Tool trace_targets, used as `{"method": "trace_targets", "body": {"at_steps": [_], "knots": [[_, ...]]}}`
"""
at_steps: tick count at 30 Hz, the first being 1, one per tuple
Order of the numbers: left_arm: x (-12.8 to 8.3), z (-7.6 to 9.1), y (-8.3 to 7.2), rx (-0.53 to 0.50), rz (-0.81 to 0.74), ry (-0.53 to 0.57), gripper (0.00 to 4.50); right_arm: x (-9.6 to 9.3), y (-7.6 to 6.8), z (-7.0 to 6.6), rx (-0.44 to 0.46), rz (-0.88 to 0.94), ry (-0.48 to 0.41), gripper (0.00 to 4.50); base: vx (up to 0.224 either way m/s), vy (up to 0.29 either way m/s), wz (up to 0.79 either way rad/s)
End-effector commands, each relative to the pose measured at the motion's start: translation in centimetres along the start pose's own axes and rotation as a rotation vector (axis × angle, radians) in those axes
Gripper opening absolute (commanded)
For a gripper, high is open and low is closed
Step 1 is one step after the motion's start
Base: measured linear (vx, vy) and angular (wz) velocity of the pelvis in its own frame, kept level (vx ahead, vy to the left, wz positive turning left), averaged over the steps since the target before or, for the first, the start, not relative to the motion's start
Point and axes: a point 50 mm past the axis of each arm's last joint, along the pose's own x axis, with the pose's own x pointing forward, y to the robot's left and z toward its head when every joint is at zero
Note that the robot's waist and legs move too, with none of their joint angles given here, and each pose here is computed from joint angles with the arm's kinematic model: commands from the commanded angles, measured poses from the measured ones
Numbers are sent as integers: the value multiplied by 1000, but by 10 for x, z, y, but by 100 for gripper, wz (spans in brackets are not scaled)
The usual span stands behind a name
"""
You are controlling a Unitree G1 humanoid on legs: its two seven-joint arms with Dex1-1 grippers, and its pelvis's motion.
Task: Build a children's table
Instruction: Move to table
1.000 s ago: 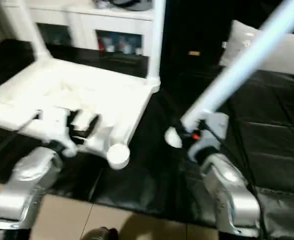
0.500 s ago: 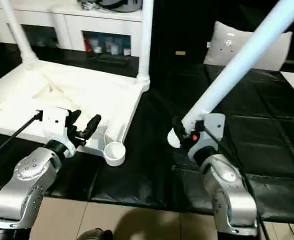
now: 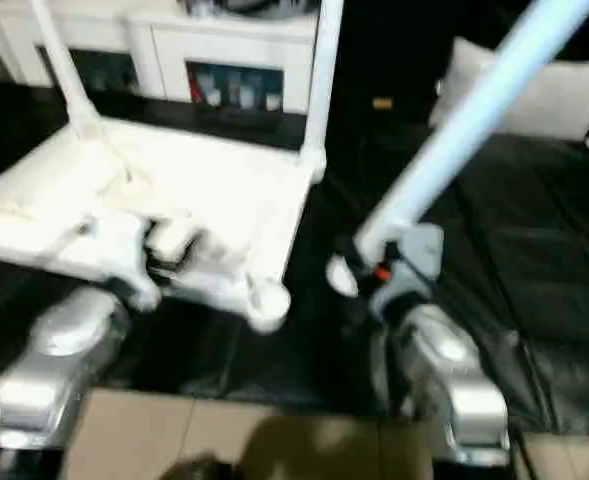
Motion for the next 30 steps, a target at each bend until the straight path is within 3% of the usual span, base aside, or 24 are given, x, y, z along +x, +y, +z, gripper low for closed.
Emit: {"method": "trace_targets", "body": {"at_steps": [1, 13, 30], "knots": [[1, 3, 4, 20, 13, -11, 323, 1, 3, 3, 0, 11, -18, 189, -51, 161, -39], [3, -1, 2, 47, 16, 9, 323, 2, 1, 4, -38, 18, -7, 189, -53, 112, -22], [3, -1, 4, 58, 47, 6, 323, 2, 3, 2, -53, 58, 18, 189, 10, -105, 3]]}}
